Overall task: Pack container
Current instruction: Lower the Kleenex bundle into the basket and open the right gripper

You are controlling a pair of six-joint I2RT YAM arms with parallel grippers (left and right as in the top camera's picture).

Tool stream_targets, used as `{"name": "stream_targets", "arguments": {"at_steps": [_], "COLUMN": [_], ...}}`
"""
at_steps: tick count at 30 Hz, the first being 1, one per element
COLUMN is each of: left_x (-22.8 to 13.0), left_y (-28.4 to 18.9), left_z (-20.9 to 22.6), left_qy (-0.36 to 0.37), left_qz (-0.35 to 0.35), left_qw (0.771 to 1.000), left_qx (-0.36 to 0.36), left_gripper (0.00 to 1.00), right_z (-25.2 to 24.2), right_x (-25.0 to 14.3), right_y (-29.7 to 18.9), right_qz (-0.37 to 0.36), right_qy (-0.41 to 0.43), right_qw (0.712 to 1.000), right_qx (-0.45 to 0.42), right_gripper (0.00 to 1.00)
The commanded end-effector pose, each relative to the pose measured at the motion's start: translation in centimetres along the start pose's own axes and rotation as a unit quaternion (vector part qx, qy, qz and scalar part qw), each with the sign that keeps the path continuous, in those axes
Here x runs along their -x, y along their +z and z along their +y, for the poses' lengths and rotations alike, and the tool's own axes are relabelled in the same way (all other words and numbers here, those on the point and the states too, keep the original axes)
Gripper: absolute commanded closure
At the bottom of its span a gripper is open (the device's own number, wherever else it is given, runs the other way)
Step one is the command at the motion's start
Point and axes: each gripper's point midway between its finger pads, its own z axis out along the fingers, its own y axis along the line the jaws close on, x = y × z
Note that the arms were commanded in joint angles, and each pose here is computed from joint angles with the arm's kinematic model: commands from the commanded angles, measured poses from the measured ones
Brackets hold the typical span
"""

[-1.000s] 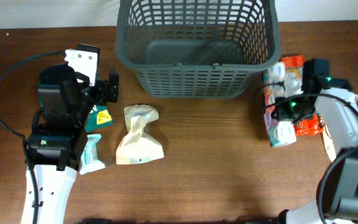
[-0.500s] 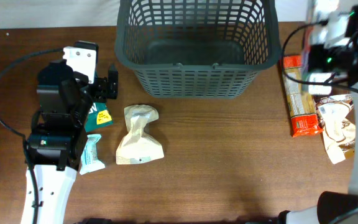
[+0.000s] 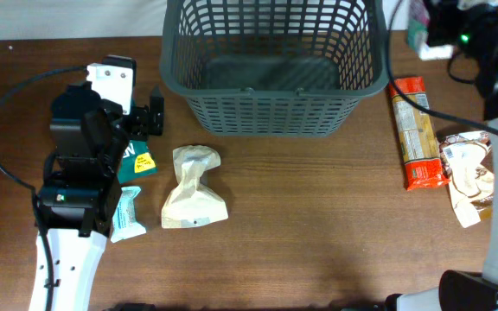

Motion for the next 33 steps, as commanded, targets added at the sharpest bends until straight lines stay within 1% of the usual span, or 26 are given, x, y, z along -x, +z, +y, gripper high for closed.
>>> {"name": "stream_targets", "arguments": {"at_steps": [1, 3, 6, 8, 9, 12, 18, 24, 29, 33], "left_x": [0.6, 0.8, 1.2, 1.4, 1.6, 1.7, 1.7, 1.5, 1.4, 1.1], "left_y": [-0.3, -0.6, -1.2, -1.7, -2.3, -3.4, -5.5, -7.6, -8.8, -9.1], "left_z": [0.2, 0.3, 0.4, 0.5, 0.5, 0.6, 0.8, 0.9, 0.9, 0.9], "left_qy": [0.005, 0.004, 0.003, 0.003, 0.003, 0.003, 0.002, 0.002, 0.001, 0.002], "left_qz": [-0.007, -0.012, -0.020, -0.024, -0.027, -0.032, -0.035, -0.039, -0.042, -0.037], "left_qw": [1.000, 1.000, 1.000, 1.000, 1.000, 0.999, 0.999, 0.999, 0.999, 0.999], "left_qx": [0.006, 0.007, 0.008, 0.009, 0.009, 0.010, 0.011, 0.011, 0.012, 0.011], "left_gripper": [0.01, 0.01, 0.01, 0.01, 0.01, 0.01, 0.01, 0.01, 0.01, 0.01], "right_z": [5.7, 8.0, 9.6, 10.0, 10.5, 11.0, 11.8, 13.0, 14.8, 16.2], "right_x": [6.2, 7.7, 8.0, 7.2, 6.2, 4.2, 1.7, -0.6, -3.7, -6.5], "right_y": [-1.8, -1.3, 0.1, 1.8, 3.2, 5.7, 8.4, 8.9, 8.0, 6.7], "right_qz": [-0.107, -0.139, -0.151, -0.139, -0.124, -0.098, -0.064, -0.023, 0.032, 0.072], "right_qy": [-0.035, -0.047, -0.040, -0.024, -0.016, -0.013, 0.002, 0.012, -0.017, -0.055], "right_qw": [0.991, 0.985, 0.982, 0.984, 0.984, 0.984, 0.983, 0.977, 0.964, 0.945], "right_qx": [0.065, 0.086, 0.104, 0.113, 0.130, 0.145, 0.172, 0.210, 0.264, 0.315], "right_gripper": [0.96, 0.96, 0.96, 0.96, 0.96, 0.96, 0.96, 0.96, 0.96, 0.96]}}
